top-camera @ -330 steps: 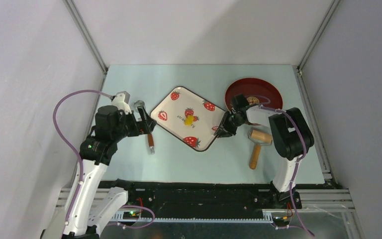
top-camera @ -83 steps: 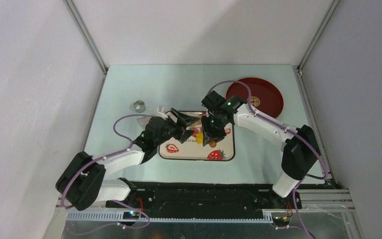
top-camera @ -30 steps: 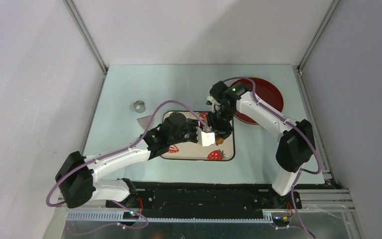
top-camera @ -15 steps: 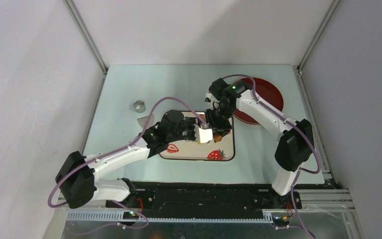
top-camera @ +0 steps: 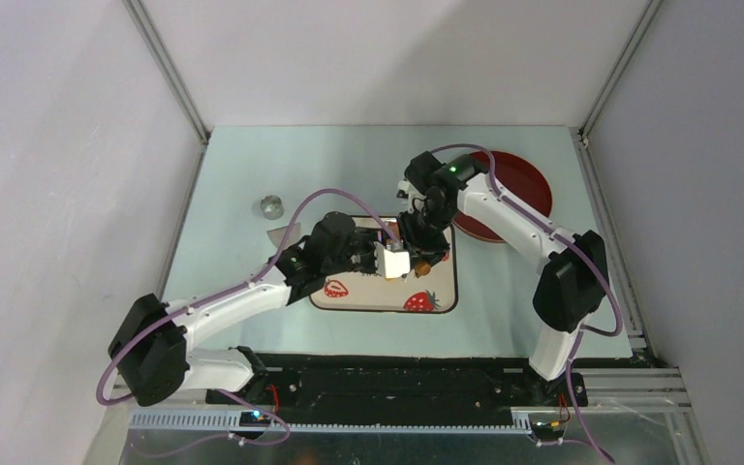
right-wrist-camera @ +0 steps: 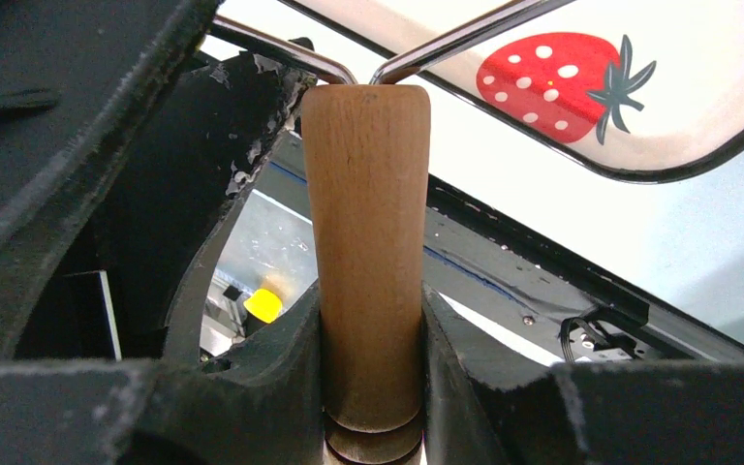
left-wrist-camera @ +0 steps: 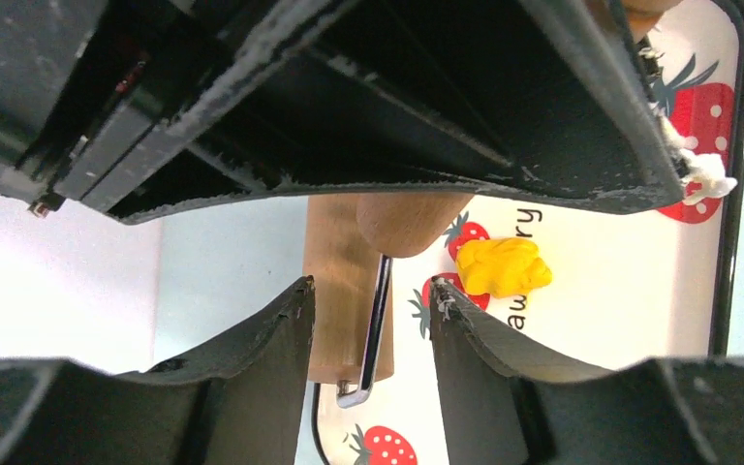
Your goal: Roll out the dumpling wrappers from the dough
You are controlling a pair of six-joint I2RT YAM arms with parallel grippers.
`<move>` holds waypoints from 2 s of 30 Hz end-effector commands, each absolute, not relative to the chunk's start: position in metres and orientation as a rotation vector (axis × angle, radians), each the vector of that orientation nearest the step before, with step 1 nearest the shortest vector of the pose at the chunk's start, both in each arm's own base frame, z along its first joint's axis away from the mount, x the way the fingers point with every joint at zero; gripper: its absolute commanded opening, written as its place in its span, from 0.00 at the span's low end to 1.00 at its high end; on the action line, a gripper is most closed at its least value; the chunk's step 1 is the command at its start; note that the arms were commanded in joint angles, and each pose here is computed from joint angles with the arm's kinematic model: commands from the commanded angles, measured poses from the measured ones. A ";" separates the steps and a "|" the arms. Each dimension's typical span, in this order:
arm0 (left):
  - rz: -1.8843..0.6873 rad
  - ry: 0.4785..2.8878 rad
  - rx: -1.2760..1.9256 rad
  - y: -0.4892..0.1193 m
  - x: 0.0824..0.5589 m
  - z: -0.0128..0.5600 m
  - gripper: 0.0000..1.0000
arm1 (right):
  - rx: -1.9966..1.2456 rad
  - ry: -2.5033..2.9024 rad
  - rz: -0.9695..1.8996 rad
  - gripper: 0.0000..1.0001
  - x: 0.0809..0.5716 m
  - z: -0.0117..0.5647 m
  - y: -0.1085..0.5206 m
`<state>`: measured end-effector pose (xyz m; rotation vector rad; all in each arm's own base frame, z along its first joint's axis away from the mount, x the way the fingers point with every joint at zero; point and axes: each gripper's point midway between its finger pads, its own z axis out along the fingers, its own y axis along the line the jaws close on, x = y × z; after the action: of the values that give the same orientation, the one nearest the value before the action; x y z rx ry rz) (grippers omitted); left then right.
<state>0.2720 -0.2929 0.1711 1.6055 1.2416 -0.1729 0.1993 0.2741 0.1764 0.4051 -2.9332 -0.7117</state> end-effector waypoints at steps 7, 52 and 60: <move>-0.171 1.259 1.624 -0.295 0.283 0.162 0.39 | 0.490 -2.916 -0.784 0.00 0.197 0.190 0.289; -0.637 1.575 1.174 -0.307 0.262 0.151 0.00 | 0.429 -3.110 -0.832 0.00 0.235 0.202 0.283; -0.652 1.680 0.859 -0.309 0.289 0.150 0.00 | 0.449 -3.141 -0.776 0.00 0.248 0.184 0.285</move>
<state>0.2620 -0.3006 0.1247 1.1244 1.6885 -0.6191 0.2375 0.2757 0.1792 0.4213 -3.1118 -0.7209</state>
